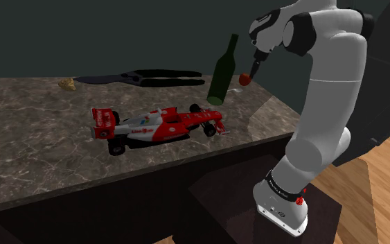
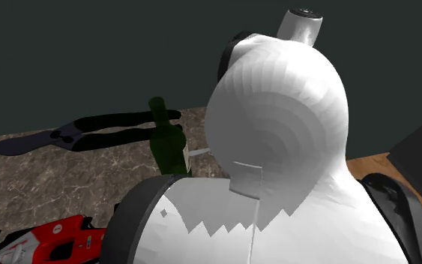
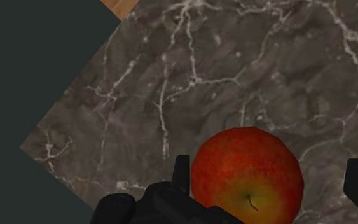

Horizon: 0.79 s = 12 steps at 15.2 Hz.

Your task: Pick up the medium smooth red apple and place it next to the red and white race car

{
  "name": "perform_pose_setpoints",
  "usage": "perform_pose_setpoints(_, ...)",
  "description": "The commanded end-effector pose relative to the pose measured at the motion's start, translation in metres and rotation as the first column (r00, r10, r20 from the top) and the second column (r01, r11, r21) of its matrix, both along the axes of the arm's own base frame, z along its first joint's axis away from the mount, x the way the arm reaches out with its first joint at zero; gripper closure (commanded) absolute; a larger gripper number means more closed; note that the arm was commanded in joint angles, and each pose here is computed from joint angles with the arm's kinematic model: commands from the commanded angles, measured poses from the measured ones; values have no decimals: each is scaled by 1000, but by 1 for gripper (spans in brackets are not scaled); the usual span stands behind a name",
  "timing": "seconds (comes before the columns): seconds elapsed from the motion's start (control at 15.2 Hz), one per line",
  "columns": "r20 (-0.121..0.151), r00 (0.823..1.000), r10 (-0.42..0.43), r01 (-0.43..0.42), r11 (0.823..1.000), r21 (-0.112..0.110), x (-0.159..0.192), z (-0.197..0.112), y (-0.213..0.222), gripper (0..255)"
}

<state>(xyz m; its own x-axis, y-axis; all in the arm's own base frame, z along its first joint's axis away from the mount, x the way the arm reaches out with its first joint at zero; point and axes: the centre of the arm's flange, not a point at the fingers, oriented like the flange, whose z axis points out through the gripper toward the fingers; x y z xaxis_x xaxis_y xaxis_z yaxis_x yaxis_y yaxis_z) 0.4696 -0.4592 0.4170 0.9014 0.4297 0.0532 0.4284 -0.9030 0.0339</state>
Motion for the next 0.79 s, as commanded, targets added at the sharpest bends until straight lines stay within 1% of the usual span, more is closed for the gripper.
perform_pose_setpoints(0.0,1,1000,5,-5,1000,1,4,-11,-4,0)
perform_pose_setpoints(0.4,1,1000,5,-5,1000,1,6,-40,-5,0)
perform_pose_setpoints(0.73,1,1000,5,-5,1000,1,6,-40,-5,0)
